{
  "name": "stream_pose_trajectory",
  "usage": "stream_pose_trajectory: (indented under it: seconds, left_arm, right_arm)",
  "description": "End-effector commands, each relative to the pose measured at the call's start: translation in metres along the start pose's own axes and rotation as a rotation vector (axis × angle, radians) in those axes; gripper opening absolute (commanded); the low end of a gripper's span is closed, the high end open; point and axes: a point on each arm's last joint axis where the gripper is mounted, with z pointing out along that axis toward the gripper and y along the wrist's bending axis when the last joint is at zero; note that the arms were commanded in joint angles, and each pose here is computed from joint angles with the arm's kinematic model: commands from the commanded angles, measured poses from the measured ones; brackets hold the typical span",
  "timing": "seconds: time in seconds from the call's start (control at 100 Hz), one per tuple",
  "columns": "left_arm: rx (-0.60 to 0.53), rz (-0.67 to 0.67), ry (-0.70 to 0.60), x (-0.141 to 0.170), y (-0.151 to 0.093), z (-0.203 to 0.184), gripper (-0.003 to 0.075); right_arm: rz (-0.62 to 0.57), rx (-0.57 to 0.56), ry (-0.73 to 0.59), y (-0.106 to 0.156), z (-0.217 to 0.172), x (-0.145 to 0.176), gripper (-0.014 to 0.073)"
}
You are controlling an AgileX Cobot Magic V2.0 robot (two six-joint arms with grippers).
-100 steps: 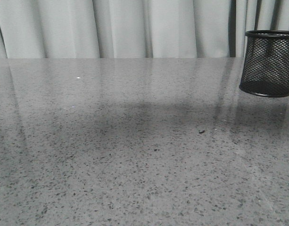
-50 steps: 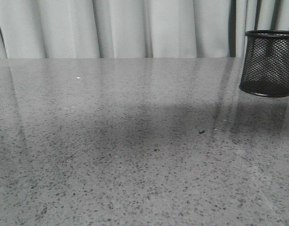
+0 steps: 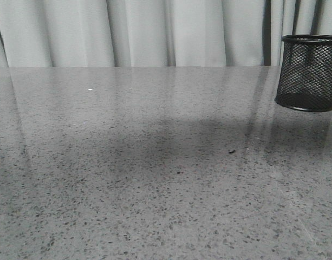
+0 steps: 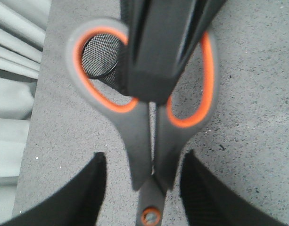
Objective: Put scissors into bucket
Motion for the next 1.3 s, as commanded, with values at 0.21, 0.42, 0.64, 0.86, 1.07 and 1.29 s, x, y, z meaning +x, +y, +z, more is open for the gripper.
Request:
stream_pose_trajectory:
  seconds: [0.21,0.42,0.64,0.86,1.07,1.29]
  left_arm:
    - [-0.171,-0.45,0.085,0.051,0.047,-0.044,0.0417]
    - [-0.259,-0.637,0.258,0.108,0.063,-0.09,0.0417]
    - [-0.425,-0.774,0.278,0.136,0.063,-0.144,0.0417]
    - [-0.542,-0.821,0.209,0.137,0.057,-0.174,0.0417]
    - [-0.548,-0.822,0.183,0.134,0.056,-0.176,0.0417]
    - [-0.544,-0.824,0.17,0.133,0.056,-0.176,0.0417]
  right_arm:
    - [-0.098,0.169,-0.049,0.001,-0.008,-0.022,-0.0049]
    - [-0.208,0.413,-0.053,0.007,-0.03,-0.06,-0.0049]
    - [-0.221,0.666,0.045,-0.002,-0.047,-0.089,-0.0049]
    - [-0.209,0.827,0.152,-0.018,-0.052,-0.099,-0.0049]
    - [-0.196,0.85,0.197,-0.034,-0.045,-0.099,-0.0049]
    - [-0.156,0.862,0.266,-0.063,-0.029,-0.098,-0.0049]
